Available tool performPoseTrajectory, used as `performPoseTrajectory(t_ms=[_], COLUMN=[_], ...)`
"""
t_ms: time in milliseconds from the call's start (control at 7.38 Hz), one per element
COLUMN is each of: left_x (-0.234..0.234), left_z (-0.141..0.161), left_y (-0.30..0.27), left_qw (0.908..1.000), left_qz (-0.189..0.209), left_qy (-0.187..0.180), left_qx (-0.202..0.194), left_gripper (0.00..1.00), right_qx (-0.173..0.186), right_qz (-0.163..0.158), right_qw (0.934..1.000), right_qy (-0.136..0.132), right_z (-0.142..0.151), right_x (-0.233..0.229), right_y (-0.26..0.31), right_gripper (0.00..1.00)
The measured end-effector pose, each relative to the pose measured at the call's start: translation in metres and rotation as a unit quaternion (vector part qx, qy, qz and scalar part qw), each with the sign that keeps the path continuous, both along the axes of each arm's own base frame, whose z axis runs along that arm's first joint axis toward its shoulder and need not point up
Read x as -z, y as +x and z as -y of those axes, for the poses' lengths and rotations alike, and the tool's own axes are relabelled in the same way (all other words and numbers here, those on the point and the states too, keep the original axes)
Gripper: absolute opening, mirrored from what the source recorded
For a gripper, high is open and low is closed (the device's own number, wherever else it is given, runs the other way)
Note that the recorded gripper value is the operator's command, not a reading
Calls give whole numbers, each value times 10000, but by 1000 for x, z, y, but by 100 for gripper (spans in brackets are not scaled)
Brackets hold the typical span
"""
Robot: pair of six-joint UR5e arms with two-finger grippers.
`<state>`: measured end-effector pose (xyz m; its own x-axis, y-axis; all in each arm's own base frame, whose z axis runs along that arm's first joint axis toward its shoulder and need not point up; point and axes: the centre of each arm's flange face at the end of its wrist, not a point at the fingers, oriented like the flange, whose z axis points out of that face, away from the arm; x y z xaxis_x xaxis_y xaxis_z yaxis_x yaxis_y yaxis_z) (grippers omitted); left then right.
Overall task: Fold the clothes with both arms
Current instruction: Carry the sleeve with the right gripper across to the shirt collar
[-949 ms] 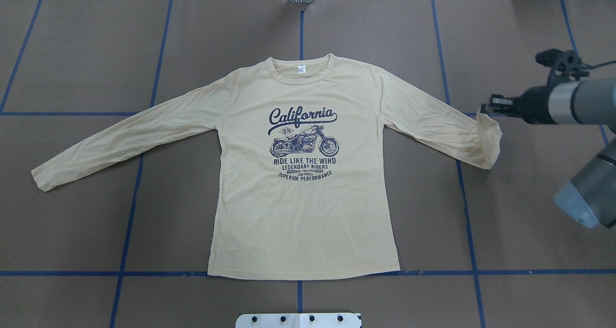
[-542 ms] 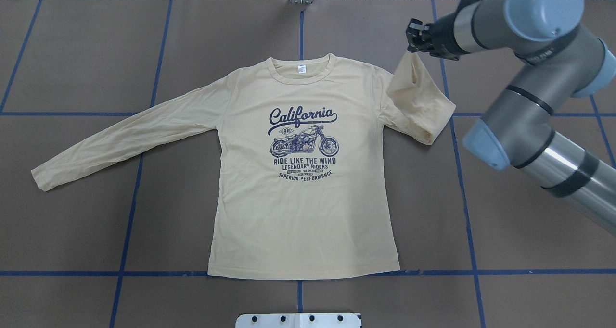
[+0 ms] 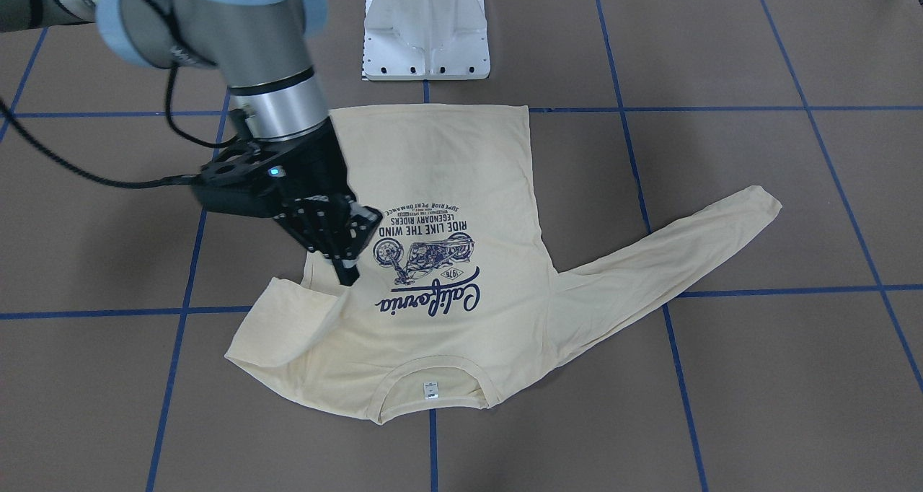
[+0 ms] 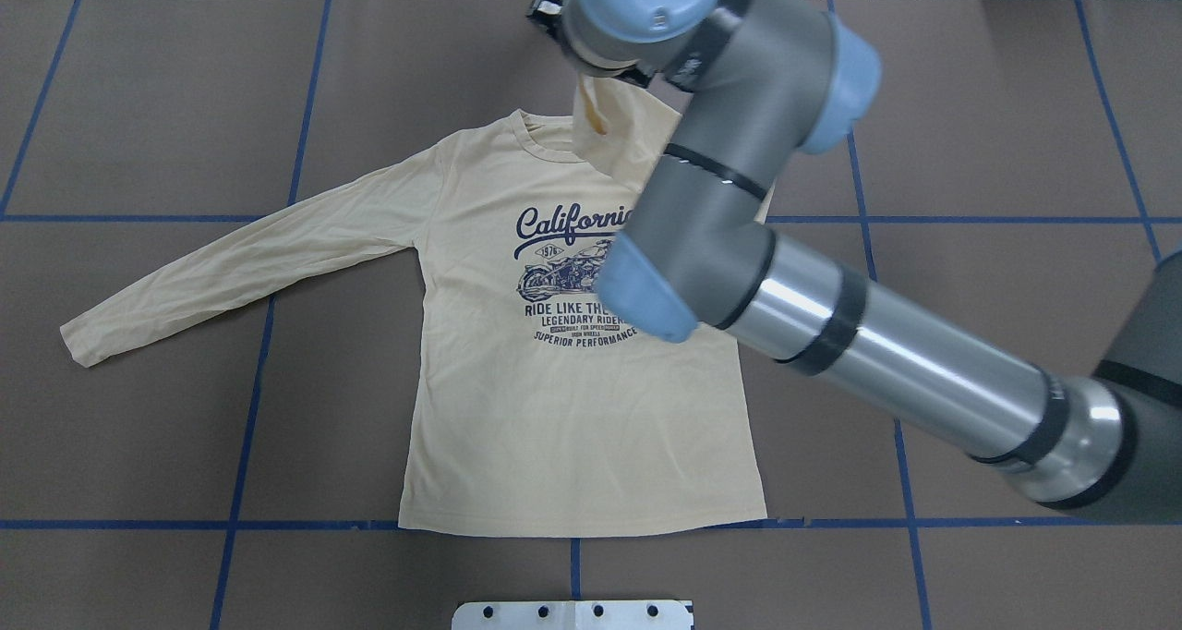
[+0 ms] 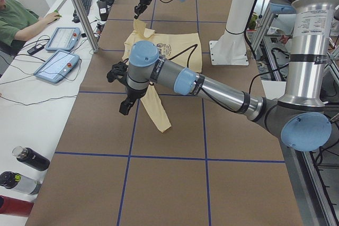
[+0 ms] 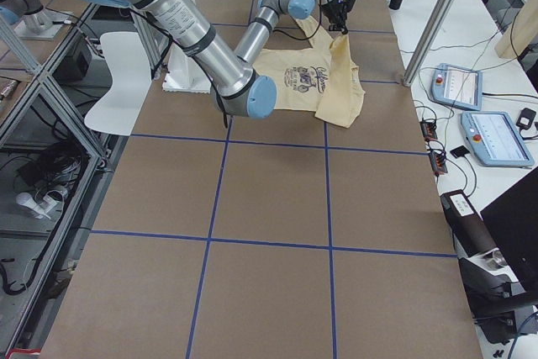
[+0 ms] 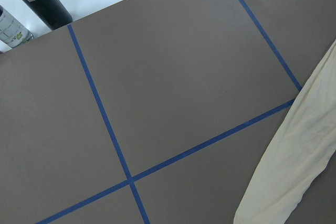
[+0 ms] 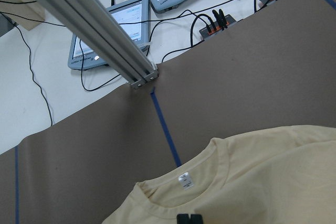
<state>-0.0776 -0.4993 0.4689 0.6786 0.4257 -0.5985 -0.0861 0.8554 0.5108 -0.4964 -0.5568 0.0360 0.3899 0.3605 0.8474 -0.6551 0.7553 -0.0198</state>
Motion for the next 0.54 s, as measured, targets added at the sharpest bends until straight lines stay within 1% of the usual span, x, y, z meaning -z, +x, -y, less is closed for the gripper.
performPoseTrajectory(t_ms=[136,271,407,542], left_x=[0,-1,-1,-1], left_z=[0,0,0,0], left_y=[0,0,0,0], left_qw=[10000,10000,10000,10000], left_qz=[0,0,-1,-1], left_qy=[-5,-11,-14,-12], left_qx=[0,0,0,0], left_gripper=[100,100,100,100], right_qx=[17,50,63,42], right_qz=[-99,-187,-228,-168], right_qw=[9999,9996,9995,9996], right_qy=[-104,-197,-211,-206], right_z=[-6,-11,-13,-10], right_x=[34,56,67,75], right_y=[-49,-85,-106,-119], right_gripper=[0,0,64,98])
